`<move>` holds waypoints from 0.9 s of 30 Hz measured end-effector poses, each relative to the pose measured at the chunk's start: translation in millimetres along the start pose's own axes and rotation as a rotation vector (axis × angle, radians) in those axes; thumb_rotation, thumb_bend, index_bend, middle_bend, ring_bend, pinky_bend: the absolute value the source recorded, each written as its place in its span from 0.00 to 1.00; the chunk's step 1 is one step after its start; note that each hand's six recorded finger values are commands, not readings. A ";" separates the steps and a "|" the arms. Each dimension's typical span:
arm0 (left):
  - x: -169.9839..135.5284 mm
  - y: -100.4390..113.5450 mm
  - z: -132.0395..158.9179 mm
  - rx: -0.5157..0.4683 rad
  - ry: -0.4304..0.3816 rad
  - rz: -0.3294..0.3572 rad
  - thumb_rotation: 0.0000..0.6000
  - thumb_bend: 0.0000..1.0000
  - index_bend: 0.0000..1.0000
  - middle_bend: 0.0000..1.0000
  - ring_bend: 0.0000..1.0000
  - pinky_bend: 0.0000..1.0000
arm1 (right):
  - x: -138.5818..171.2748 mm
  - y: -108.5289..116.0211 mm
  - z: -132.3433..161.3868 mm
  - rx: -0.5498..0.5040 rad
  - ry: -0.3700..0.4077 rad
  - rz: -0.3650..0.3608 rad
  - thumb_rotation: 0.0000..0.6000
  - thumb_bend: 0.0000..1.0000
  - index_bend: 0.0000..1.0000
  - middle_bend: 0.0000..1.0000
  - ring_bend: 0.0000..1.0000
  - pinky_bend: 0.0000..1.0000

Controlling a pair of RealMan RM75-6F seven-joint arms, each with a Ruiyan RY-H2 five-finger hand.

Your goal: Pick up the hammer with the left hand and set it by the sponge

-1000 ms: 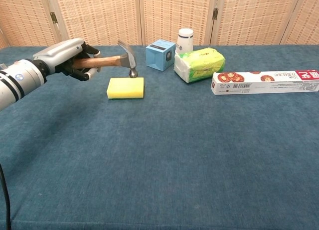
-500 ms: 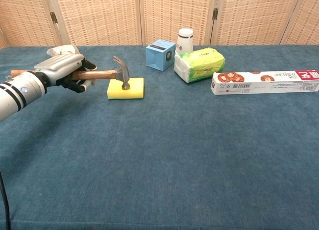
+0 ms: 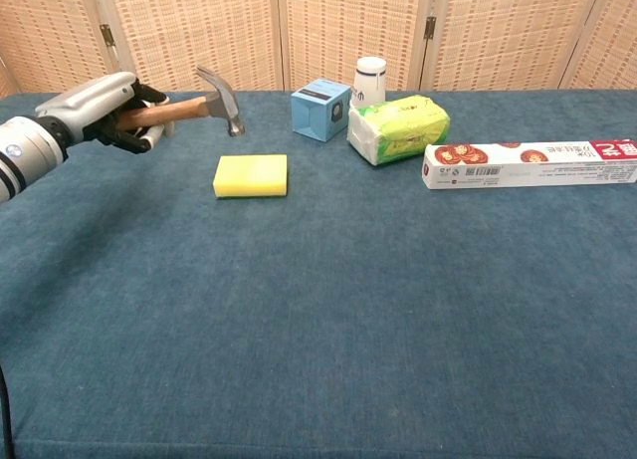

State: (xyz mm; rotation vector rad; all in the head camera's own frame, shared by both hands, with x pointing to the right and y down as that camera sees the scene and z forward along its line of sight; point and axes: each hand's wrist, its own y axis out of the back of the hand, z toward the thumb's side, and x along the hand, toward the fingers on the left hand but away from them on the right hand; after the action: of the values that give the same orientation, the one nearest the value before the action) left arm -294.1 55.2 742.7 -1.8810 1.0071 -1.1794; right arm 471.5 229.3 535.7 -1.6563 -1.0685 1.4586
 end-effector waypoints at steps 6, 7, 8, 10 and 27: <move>-0.5 -19.3 -0.3 0.053 0.018 -0.051 1.00 0.73 0.79 0.82 0.80 0.98 | 0.5 0.3 -1.5 0.003 -0.011 0.002 1.00 0.35 0.10 0.38 0.21 0.24; -0.6 -22.1 -0.6 0.069 0.018 -0.058 1.00 0.73 0.79 0.82 0.80 0.98 | 0.6 0.1 -1.7 0.004 -0.013 0.003 1.00 0.35 0.10 0.38 0.21 0.24; -0.8 -25.9 -0.8 0.092 0.018 -0.068 1.00 0.73 0.79 0.82 0.80 0.98 | 0.7 0.1 -1.8 0.004 -0.014 0.004 1.00 0.35 0.10 0.38 0.21 0.24; -1.5 -32.1 -0.7 0.128 0.014 -0.084 1.00 0.73 0.79 0.82 0.80 0.98 | 0.8 0.4 -2.0 0.004 -0.015 0.003 1.00 0.35 0.10 0.38 0.21 0.24; -32.6 -11.5 9.5 0.018 -0.115 -0.052 1.00 0.73 0.79 0.83 0.80 0.98 | 0.7 -1.5 0.6 -0.007 0.007 -0.002 1.00 0.35 0.10 0.38 0.21 0.24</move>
State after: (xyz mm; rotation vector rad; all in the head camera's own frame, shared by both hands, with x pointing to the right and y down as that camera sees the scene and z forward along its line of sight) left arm -291.8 90.4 736.4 -1.9478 0.8876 -1.0925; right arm 470.7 230.5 536.7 -1.6642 -1.0723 1.4483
